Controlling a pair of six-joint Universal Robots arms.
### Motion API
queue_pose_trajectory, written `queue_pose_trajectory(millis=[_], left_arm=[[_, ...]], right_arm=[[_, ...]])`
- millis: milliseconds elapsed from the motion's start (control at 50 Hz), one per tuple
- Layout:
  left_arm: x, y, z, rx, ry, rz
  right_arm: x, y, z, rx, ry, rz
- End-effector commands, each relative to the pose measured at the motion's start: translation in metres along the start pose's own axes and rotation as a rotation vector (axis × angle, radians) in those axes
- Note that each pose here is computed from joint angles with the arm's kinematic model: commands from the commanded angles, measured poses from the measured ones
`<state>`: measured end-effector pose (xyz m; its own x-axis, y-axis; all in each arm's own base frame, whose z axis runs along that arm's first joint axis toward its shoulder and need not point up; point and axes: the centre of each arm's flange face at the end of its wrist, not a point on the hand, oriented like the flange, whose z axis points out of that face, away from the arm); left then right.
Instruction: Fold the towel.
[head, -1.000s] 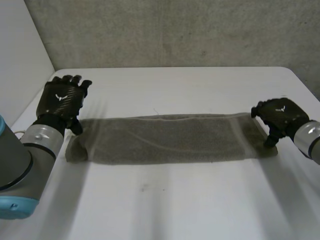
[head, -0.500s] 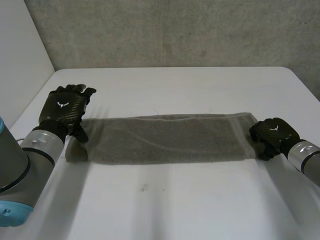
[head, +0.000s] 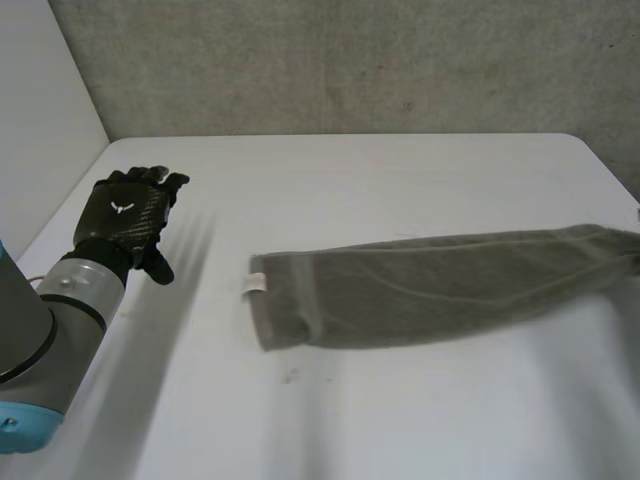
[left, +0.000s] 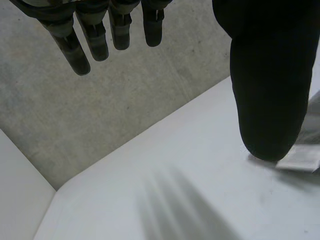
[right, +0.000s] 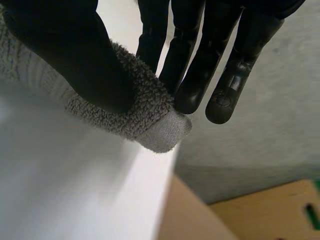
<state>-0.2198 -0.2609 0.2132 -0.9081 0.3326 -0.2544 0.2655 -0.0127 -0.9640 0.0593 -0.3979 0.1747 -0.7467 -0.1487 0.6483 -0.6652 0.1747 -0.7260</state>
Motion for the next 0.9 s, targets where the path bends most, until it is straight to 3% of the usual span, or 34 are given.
queue_pose_trajectory(millis=[20,60,180,220,340,380,440,560,620,720,820,900], left_arm=[[0.000,-0.001,-0.001,0.004,0.001,0.000],[0.001,-0.001,-0.001,0.004,0.003,0.000],[0.001,-0.005,-0.002,0.015,0.001,0.001],[0.002,-0.005,-0.002,0.016,0.004,0.001],[0.003,-0.006,-0.002,0.019,0.007,0.002],[0.004,-0.007,-0.003,0.022,0.011,0.002],[0.006,-0.007,-0.003,0.025,0.016,0.002],[0.010,-0.007,-0.001,0.029,0.029,0.005],[0.018,-0.011,0.000,0.045,0.050,0.005],[0.038,-0.019,0.004,0.078,0.103,0.007],[0.072,-0.032,0.007,0.126,0.189,-0.004],[0.095,-0.033,0.007,0.132,0.240,-0.021]], right_arm=[[-0.011,-0.067,-0.011,0.173,0.002,-0.090],[-0.039,-0.111,-0.030,0.310,-0.052,-0.088],[-0.105,-0.164,-0.070,0.522,-0.176,-0.100],[-0.166,-0.189,-0.110,0.670,-0.297,-0.120],[-0.246,-0.188,-0.160,0.759,-0.512,-0.148],[-0.286,-0.169,-0.180,0.743,-0.630,-0.181],[-0.311,-0.149,-0.194,0.713,-0.717,-0.215],[-0.312,-0.145,-0.196,0.693,-0.732,-0.205],[-0.291,-0.163,-0.199,0.711,-0.687,-0.151],[-0.243,-0.171,-0.175,0.648,-0.612,0.011],[-0.198,-0.146,-0.148,0.481,-0.570,0.233],[-0.175,-0.124,-0.132,0.362,-0.535,0.319]])
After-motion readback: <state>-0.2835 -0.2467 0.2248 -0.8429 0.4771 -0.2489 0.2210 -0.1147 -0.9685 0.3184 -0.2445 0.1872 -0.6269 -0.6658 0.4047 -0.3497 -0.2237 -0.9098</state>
